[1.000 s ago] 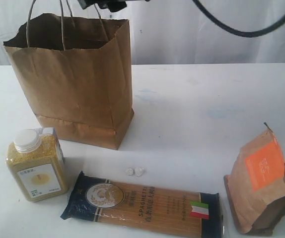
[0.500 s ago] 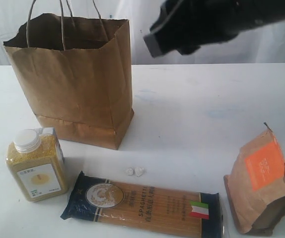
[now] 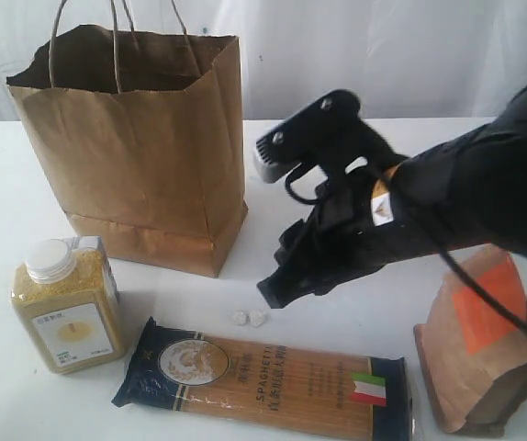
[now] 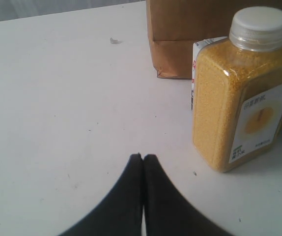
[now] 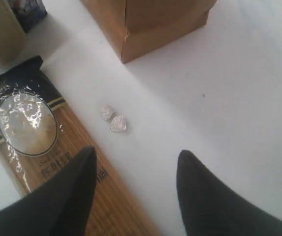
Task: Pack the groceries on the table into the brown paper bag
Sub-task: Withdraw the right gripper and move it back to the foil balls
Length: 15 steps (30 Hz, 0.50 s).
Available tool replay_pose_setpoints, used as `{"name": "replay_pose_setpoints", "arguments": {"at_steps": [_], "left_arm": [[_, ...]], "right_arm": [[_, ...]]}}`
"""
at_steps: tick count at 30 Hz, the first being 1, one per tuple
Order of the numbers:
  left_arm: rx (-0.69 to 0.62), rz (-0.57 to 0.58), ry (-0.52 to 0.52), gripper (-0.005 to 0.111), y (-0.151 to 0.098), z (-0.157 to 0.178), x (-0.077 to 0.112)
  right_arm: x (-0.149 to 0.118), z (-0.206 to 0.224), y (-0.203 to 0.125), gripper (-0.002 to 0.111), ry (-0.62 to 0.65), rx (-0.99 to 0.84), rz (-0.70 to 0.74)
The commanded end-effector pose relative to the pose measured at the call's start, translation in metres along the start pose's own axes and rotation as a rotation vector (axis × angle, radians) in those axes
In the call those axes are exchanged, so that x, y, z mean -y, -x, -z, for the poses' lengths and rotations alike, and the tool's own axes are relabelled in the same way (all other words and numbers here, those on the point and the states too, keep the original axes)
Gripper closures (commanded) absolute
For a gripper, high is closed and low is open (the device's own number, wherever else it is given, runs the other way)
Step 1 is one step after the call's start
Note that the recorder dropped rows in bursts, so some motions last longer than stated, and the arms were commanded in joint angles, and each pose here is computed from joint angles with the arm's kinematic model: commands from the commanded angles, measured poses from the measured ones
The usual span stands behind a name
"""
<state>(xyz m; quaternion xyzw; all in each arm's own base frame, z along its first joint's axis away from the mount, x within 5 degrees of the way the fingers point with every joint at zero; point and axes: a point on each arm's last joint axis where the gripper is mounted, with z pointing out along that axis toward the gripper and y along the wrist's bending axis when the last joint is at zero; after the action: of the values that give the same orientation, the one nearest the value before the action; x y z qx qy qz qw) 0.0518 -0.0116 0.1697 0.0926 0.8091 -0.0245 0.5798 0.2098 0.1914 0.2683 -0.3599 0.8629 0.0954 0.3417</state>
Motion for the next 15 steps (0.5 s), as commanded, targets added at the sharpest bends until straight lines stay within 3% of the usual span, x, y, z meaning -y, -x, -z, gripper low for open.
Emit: {"name": "replay_pose_setpoints", "arguments": {"at_steps": [1, 7, 15], "left_arm": [[0.006, 0.001, 0.005, 0.107, 0.0, 0.0, 0.0], [0.006, 0.001, 0.005, 0.107, 0.0, 0.0, 0.0], [0.006, 0.001, 0.005, 0.107, 0.0, 0.0, 0.0]], "right_arm": [[-0.004, -0.047, -0.009, 0.061, 0.016, -0.061, 0.013], [-0.009, -0.094, -0.025, 0.061, 0.031, -0.136, 0.02], [-0.011, -0.114, -0.032, 0.061, 0.039, -0.147, 0.022]]}}
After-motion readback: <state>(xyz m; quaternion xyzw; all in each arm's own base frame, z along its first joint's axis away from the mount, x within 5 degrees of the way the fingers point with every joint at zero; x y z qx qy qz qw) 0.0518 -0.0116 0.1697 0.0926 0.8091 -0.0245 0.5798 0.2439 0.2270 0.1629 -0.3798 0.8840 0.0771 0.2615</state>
